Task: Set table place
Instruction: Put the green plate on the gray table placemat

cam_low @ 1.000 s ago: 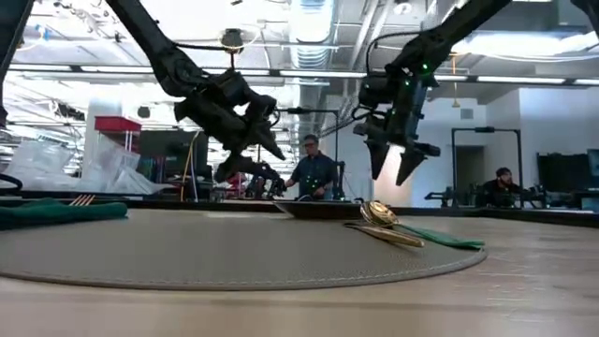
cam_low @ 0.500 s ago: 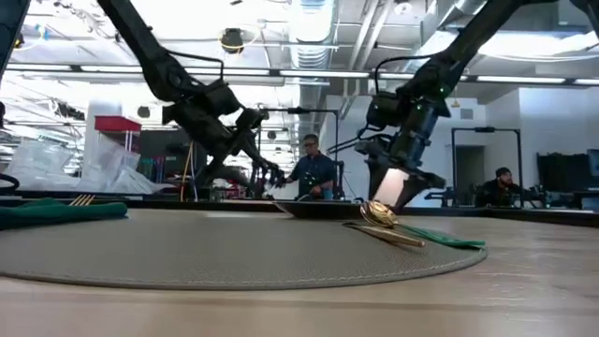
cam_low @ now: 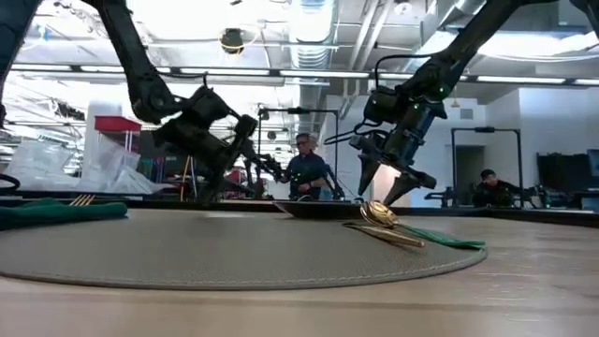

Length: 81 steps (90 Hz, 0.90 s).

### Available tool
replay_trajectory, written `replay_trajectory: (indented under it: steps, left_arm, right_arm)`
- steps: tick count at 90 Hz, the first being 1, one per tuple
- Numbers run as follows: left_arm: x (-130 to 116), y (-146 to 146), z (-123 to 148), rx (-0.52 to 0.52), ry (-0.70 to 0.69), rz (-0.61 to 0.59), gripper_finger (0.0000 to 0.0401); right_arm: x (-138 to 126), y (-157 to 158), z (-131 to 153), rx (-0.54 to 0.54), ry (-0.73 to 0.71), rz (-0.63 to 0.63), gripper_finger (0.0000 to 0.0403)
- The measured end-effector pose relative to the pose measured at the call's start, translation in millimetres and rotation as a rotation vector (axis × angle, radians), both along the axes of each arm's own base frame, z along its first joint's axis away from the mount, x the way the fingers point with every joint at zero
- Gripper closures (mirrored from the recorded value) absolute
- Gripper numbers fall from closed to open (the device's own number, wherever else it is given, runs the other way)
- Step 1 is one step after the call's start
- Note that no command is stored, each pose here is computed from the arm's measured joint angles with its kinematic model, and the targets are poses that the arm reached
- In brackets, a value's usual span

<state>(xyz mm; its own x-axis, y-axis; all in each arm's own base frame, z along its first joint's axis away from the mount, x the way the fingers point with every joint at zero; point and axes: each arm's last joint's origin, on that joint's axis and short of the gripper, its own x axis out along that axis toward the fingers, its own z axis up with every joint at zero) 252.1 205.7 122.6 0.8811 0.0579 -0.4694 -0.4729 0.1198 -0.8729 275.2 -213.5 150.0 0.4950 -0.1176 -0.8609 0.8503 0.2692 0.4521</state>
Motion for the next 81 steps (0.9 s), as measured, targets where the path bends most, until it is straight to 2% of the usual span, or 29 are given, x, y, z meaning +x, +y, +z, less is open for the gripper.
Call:
replay_trajectory:
  steps: [18,28,37,49,56,62,68,73,81]
  left_arm:
    - [29.2,0.6,-9.7,-0.035,-0.042,-0.040,0.0200]
    - [30.9,0.9,-7.7,-0.025,-0.033,-0.043,0.0200]
    - [29.3,1.2,-6.5,-0.068,-0.055,-0.076,0.0200]
    - [25.1,7.5,15.0,-0.072,-0.103,-0.065,0.0200]
    - [15.7,12.5,25.7,-0.052,-0.018,-0.032,0.0200]
    - [4.4,12.1,25.8,-0.024,0.171,-0.006,0.0200]
    - [-0.9,10.5,21.3,0.007,0.316,-0.035,0.0200]
    - [1.1,8.1,13.8,0.005,0.340,-0.066,0.0200]
    - [10.7,9.2,6.7,0.021,0.296,-0.067,0.0200]
  right_arm:
    - [12.2,9.8,-11.4,0.026,-0.005,0.048,0.0159]
    - [18.2,13.4,-13.8,0.012,-0.017,0.066,0.0169]
    - [19.8,14.8,-14.2,0.008,-0.019,0.074,0.0183]
    - [18.5,13.4,-14.3,0.010,-0.017,0.070,0.0189]
    - [17.4,11.9,-14.4,0.019,-0.022,0.069,0.0190]
    - [17.5,11.9,-14.4,0.023,-0.026,0.071,0.0190]
    - [17.8,11.8,-14.3,0.019,-0.029,0.071,0.0190]
    - [17.9,11.8,-14.4,0.021,-0.032,0.072,0.0190]
    - [18.3,11.9,-14.3,0.017,-0.035,0.072,0.0190]
